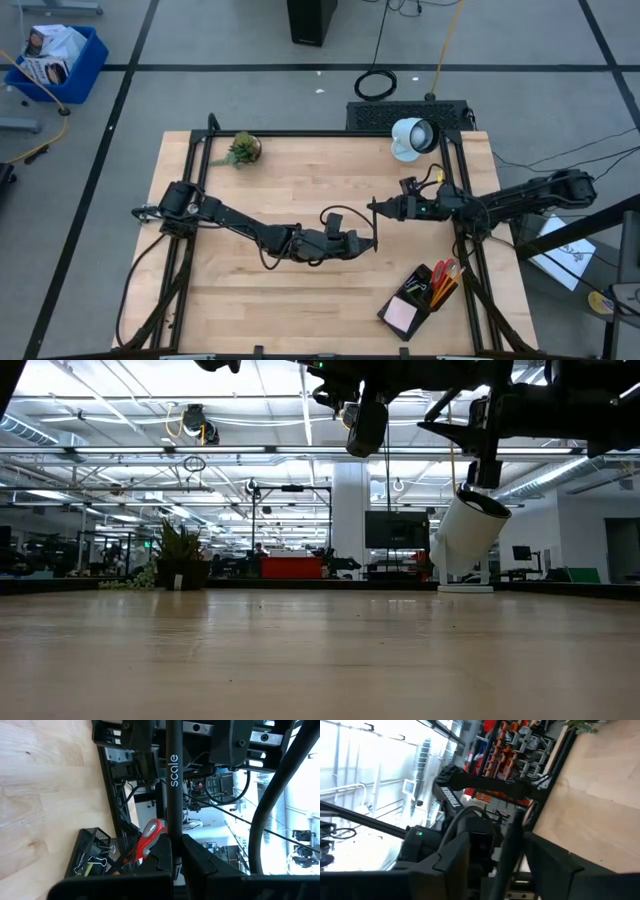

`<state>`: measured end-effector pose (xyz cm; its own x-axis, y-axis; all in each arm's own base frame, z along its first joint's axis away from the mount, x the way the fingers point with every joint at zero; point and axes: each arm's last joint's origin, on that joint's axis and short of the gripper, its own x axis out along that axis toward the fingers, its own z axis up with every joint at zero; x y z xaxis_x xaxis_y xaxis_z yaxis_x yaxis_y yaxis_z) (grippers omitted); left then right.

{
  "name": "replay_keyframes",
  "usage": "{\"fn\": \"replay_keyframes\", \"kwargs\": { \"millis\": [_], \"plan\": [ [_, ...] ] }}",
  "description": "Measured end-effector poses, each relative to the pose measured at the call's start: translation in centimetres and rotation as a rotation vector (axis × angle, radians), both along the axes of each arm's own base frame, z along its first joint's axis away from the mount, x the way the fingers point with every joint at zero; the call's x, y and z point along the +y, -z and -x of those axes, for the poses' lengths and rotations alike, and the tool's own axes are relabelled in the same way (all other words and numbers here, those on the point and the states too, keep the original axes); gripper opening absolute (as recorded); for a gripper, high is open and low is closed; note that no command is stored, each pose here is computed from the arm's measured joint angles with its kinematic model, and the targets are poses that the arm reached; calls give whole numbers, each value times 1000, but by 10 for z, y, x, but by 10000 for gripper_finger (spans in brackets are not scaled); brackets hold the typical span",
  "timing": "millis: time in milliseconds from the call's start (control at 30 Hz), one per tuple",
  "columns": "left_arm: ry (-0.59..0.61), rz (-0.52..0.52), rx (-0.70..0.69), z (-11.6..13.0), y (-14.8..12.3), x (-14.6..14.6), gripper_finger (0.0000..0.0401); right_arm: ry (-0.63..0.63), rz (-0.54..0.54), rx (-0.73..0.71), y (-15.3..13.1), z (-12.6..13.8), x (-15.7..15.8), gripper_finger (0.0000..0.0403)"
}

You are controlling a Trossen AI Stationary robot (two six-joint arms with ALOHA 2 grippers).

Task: Pick and place office supplies into organizer
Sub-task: Put the black pen into the desk organizer

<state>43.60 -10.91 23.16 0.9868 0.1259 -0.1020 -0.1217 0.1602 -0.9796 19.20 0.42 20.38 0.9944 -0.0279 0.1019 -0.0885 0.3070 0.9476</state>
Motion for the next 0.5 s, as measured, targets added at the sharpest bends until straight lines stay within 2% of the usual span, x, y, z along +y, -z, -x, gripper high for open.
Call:
{"fn": "replay_keyframes", "kwargs": {
  "millis": [167, 367, 500],
  "plan": [
    [0, -2, -1, 0, 0, 0, 26, -2, 25, -25, -2, -1, -1, 130],
    [1, -6, 1, 0, 0, 0, 29, -19, 49, -36, -3, 0, -1, 43],
    [1, -6, -2, 0, 0, 0, 30, -18, 69, -48, -4, 0, -1, 41]
  ]
}}
